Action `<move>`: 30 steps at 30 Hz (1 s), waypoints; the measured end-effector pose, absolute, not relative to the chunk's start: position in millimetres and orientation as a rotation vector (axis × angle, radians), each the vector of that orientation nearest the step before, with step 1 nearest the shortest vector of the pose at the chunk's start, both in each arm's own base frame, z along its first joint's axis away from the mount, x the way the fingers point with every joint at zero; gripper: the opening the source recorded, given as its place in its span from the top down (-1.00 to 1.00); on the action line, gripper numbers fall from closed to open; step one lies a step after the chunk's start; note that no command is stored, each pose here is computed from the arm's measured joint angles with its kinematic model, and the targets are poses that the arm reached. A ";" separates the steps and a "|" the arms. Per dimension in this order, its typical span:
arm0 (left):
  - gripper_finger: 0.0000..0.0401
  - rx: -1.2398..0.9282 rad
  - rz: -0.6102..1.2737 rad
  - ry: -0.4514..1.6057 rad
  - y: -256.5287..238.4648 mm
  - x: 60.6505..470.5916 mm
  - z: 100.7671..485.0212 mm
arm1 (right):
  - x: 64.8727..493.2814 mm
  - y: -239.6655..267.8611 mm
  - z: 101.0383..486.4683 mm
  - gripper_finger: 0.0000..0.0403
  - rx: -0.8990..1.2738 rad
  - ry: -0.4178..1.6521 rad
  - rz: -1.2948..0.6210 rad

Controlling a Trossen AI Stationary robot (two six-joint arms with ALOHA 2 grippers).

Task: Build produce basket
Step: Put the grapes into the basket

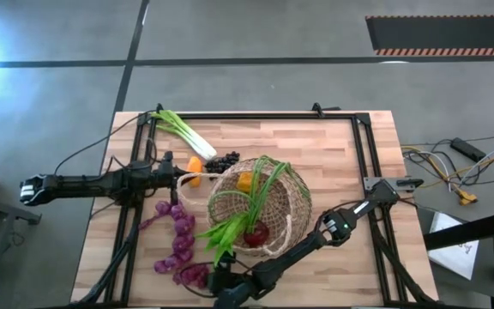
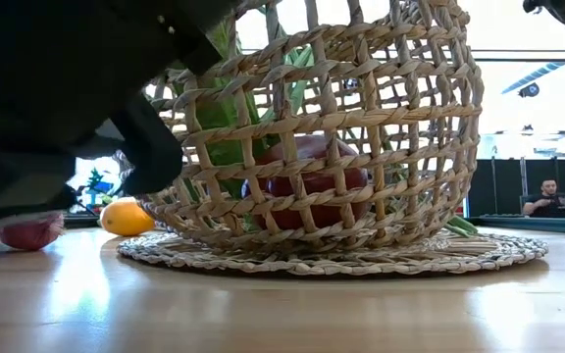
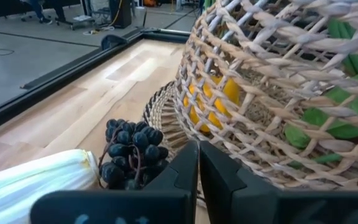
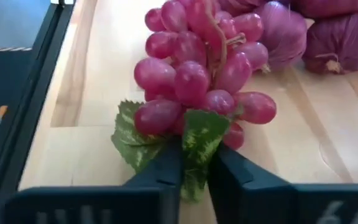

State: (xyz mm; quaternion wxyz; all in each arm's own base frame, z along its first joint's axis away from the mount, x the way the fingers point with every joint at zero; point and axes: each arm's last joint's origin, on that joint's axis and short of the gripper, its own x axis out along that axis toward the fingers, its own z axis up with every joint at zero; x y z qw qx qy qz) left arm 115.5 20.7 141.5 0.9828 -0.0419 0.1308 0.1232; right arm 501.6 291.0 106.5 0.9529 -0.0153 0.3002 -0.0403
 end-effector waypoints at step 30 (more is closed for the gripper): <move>1.00 -0.269 0.283 0.337 21.2 118.7 131.8 | 425.5 321.0 327.6 0.94 -0.127 0.251 -0.042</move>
